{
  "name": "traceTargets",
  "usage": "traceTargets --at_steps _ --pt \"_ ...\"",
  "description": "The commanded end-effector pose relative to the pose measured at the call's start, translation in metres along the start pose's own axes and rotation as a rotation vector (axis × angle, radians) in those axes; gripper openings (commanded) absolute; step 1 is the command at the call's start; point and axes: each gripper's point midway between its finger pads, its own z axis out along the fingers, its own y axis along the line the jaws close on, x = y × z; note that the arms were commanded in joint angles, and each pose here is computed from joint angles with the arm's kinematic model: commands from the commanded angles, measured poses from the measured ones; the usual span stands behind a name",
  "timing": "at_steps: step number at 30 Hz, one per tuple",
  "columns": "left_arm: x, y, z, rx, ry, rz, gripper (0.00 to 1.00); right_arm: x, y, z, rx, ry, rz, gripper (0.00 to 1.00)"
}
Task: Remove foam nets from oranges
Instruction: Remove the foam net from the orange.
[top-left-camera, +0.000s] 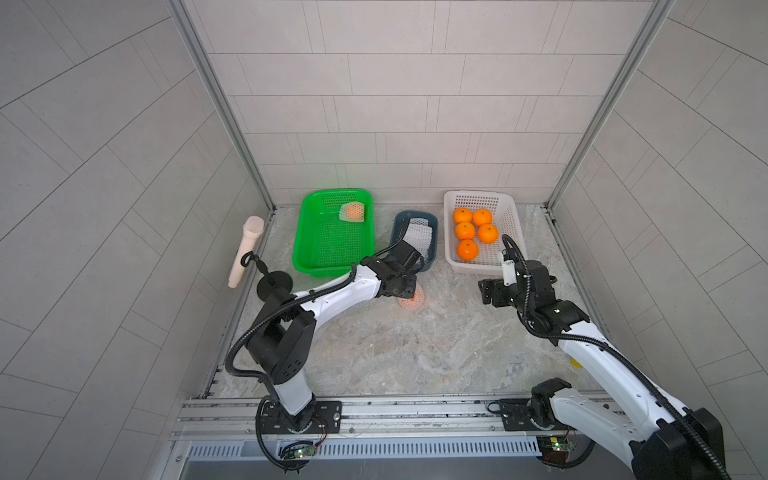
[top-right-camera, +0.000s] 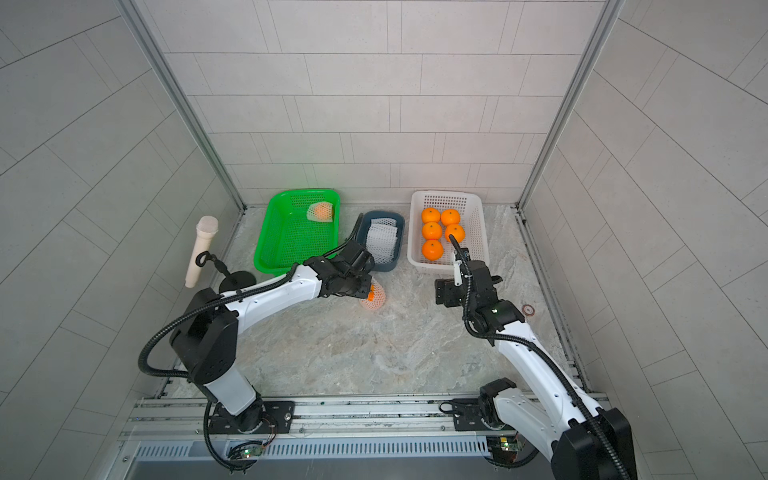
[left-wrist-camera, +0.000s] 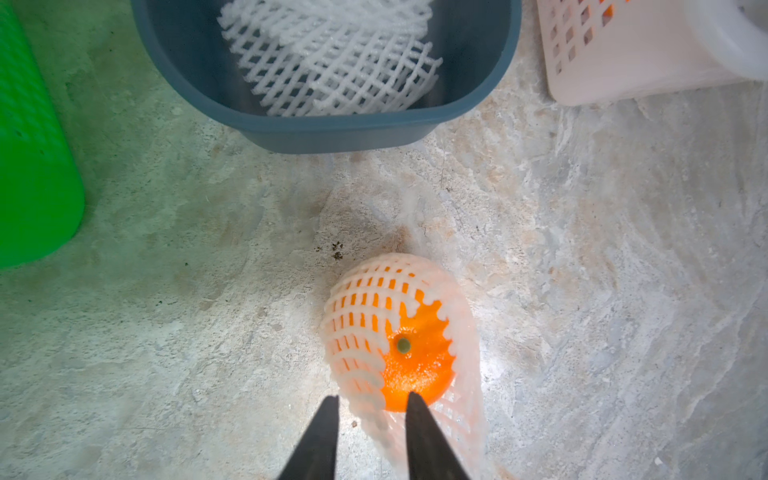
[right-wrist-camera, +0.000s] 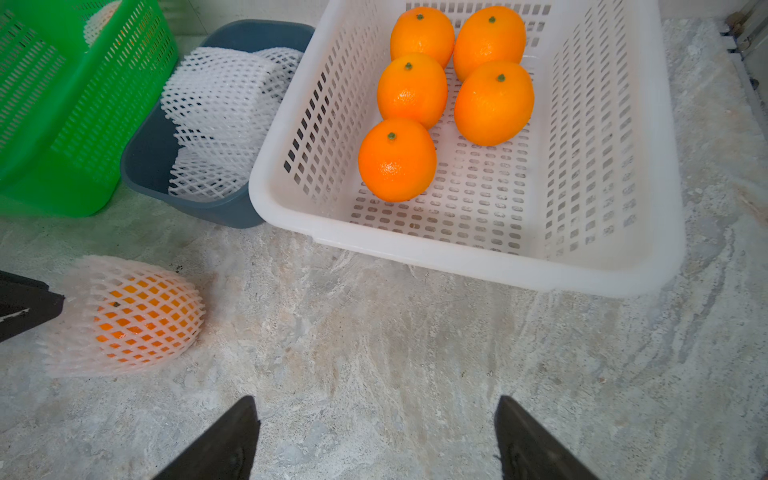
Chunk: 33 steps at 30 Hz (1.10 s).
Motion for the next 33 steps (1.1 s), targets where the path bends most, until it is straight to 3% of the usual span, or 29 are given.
traceTargets --at_steps 1,9,22,33 --pt "0.0 0.007 -0.005 -0.023 -0.005 -0.004 0.4 0.003 -0.004 -0.002 0.013 0.0 0.01 0.9" --pt "0.005 0.004 0.006 -0.019 0.027 -0.001 0.43 0.003 -0.004 -0.002 0.013 0.0 0.011 0.9" --pt "0.01 0.003 0.016 -0.024 0.059 0.009 0.34 0.003 -0.004 -0.002 0.012 -0.001 0.012 0.9" --pt "0.008 0.005 0.01 -0.029 0.053 0.02 0.13 0.002 -0.004 -0.003 0.011 -0.004 0.012 0.9"
